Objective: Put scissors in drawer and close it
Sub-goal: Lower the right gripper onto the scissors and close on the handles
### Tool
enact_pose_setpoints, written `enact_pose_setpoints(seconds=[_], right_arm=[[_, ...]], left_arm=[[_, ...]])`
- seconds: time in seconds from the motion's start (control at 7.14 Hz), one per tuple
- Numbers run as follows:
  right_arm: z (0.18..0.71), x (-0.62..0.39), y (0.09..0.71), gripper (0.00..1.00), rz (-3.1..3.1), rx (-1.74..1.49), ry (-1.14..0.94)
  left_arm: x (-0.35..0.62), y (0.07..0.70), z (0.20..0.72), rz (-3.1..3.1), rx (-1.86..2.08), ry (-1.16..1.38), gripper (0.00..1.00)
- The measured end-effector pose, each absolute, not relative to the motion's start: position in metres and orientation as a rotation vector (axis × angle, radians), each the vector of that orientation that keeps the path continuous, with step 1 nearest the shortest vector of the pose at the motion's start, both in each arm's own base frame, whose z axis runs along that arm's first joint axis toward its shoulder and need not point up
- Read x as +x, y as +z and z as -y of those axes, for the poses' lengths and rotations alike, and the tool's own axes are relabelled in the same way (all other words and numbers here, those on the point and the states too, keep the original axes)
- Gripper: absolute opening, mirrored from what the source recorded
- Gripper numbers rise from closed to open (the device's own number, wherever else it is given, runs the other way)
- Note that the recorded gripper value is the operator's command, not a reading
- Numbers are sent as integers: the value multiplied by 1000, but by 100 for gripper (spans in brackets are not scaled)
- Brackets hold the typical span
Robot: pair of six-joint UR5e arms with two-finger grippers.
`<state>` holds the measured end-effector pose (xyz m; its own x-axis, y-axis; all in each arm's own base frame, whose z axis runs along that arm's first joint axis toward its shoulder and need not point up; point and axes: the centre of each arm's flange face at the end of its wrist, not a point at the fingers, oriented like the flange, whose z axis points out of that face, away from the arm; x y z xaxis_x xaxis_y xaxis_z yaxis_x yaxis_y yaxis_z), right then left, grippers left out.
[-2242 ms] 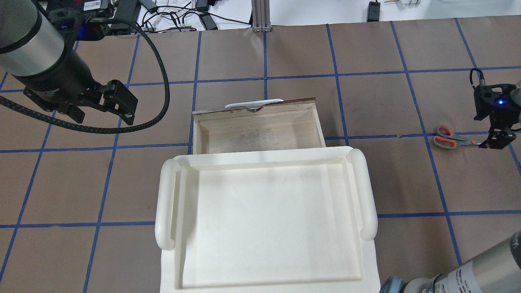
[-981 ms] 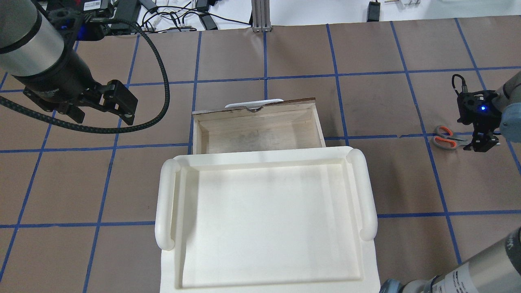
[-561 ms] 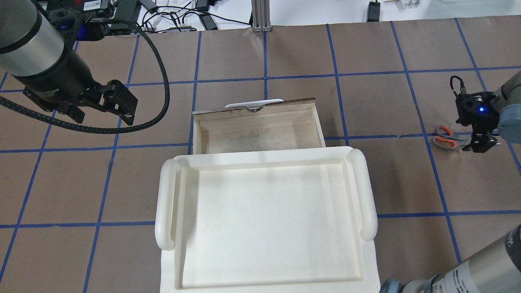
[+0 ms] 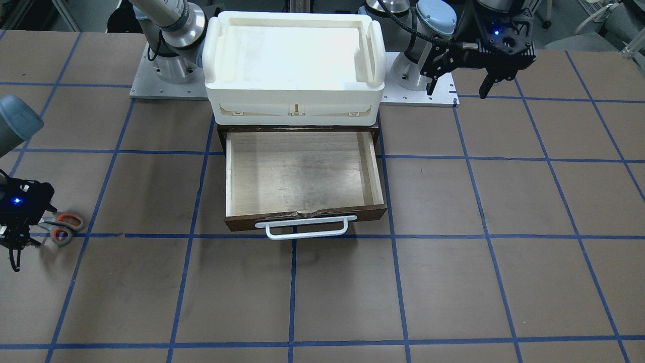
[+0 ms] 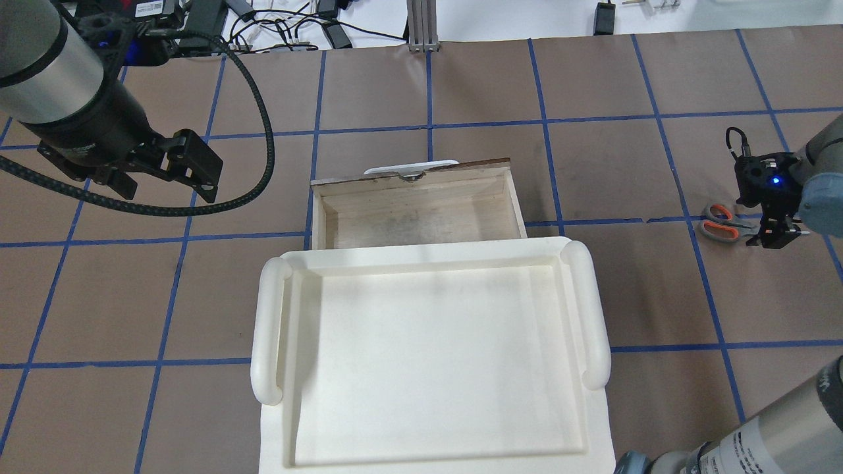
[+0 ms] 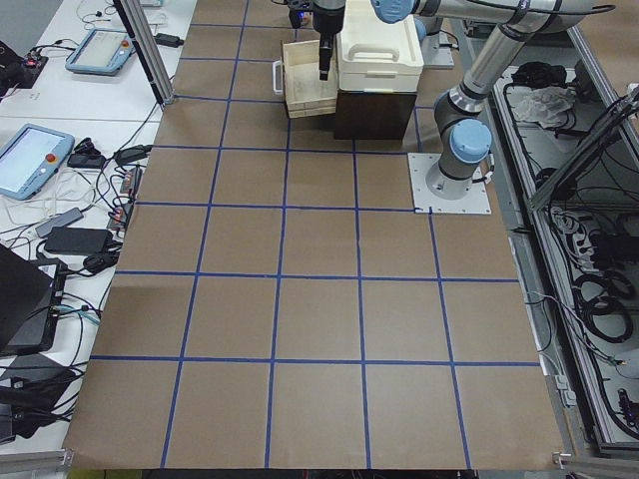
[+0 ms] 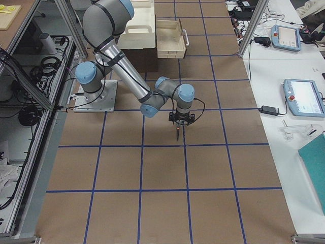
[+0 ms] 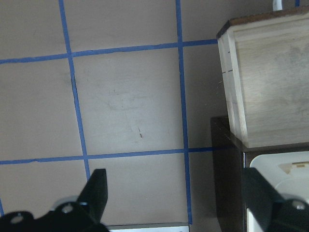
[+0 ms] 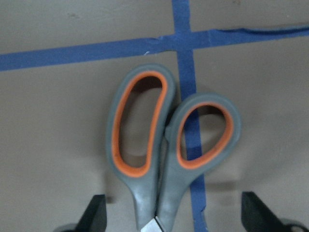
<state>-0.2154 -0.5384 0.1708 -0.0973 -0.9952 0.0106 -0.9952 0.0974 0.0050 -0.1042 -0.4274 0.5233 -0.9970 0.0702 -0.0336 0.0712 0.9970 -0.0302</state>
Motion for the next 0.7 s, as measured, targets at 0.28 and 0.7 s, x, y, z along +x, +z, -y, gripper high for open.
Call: enact_pose_setpoints(seconds=[0.28, 0.7], right_arm=[[538, -217, 171, 18, 2328, 2086, -17], [537, -220, 175, 0, 2327, 2051, -52]], left_arm=[[-104, 523, 428, -3107, 109, -49, 100], [-104, 523, 427, -3107, 109, -49, 100]])
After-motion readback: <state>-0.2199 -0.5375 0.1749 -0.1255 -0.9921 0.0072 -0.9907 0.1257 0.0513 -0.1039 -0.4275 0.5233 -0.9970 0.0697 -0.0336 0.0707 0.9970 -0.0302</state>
